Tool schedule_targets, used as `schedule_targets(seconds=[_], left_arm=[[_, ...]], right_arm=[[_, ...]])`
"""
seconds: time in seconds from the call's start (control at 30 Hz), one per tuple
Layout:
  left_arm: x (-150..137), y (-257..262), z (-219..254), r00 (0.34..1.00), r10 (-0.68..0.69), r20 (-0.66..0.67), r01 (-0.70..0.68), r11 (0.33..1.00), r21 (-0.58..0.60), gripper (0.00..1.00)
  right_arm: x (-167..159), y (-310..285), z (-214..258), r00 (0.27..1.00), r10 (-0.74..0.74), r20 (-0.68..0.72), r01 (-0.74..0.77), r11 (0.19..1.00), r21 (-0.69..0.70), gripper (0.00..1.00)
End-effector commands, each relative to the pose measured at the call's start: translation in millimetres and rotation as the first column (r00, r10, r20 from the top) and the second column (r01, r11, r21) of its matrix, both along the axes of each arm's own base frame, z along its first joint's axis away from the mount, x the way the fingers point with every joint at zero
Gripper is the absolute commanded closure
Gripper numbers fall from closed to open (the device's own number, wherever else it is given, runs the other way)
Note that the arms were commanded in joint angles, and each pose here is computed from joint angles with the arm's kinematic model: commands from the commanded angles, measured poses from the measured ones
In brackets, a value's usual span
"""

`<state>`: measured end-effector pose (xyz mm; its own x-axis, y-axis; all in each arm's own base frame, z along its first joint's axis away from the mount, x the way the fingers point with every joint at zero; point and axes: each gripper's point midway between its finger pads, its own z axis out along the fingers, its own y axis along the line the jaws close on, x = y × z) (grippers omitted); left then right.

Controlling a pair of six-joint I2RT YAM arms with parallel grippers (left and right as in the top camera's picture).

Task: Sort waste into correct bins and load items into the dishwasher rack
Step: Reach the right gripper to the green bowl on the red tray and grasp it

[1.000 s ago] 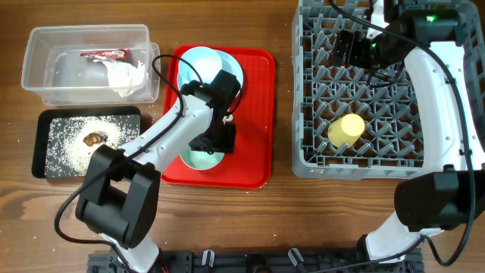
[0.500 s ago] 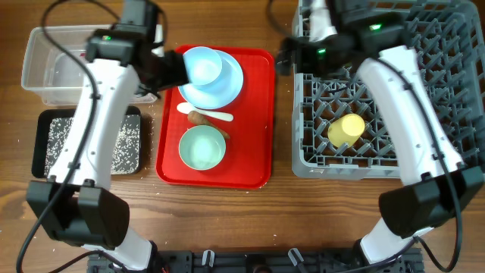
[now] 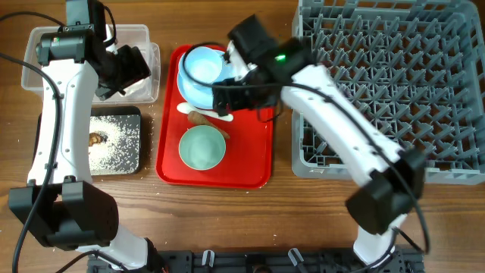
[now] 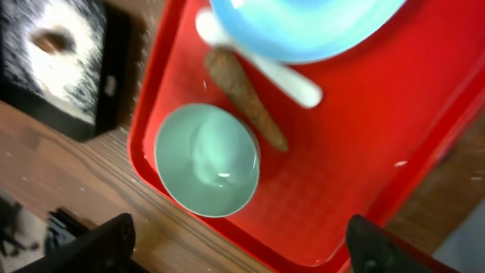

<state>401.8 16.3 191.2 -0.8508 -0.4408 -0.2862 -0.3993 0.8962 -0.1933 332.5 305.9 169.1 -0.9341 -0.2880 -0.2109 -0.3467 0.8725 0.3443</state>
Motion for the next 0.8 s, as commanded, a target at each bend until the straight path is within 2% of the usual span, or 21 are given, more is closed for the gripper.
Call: schedule_targets(seconds=[0.0, 0.03, 0.1, 0.17, 0.27, 0.5, 0.77], left_arm=[[6, 4, 13, 0.998, 0.016, 0.055, -0.016, 1.0, 0.009, 0.12], [12, 4, 16, 0.997, 0.016, 0.078, -0.017, 1.0, 0.011, 0.12], [13, 6, 16, 0.996, 0.019, 0.085, -0.021, 1.0, 0.02, 0.11], [13, 6, 16, 0.996, 0.02, 0.084, -0.022, 1.0, 0.021, 0.0], [14, 8, 16, 0.996, 0.024, 0.087, -0.027, 0.999, 0.031, 0.0], [19, 25, 20, 0.99, 0.081, 0.117, -0.088, 0.994, 0.057, 0.0], [14, 67, 20, 0.972, 0.2, 0.119, -0.207, 0.977, 0.046, 0.0]], right_arm=[[-14, 19, -42, 0.996, 0.021, -0.085, -0.027, 0.997, -0.073, 0.14], [-24, 21, -70, 0.986, -0.002, -0.166, -0.02, 0.991, -0.13, 0.18], [-27, 22, -78, 0.983, -0.004, -0.184, -0.023, 0.989, -0.145, 0.25], [-27, 21, -82, 0.984, -0.006, -0.176, -0.023, 0.986, -0.162, 0.33], [-21, 14, -93, 0.989, -0.054, -0.139, 0.023, 0.976, -0.217, 0.42], [-25, 14, -122, 0.985, -0.082, -0.155, 0.049, 0.977, -0.206, 0.49], [-27, 16, -139, 0.981, -0.101, -0.164, 0.07, 0.98, -0.184, 0.74]])
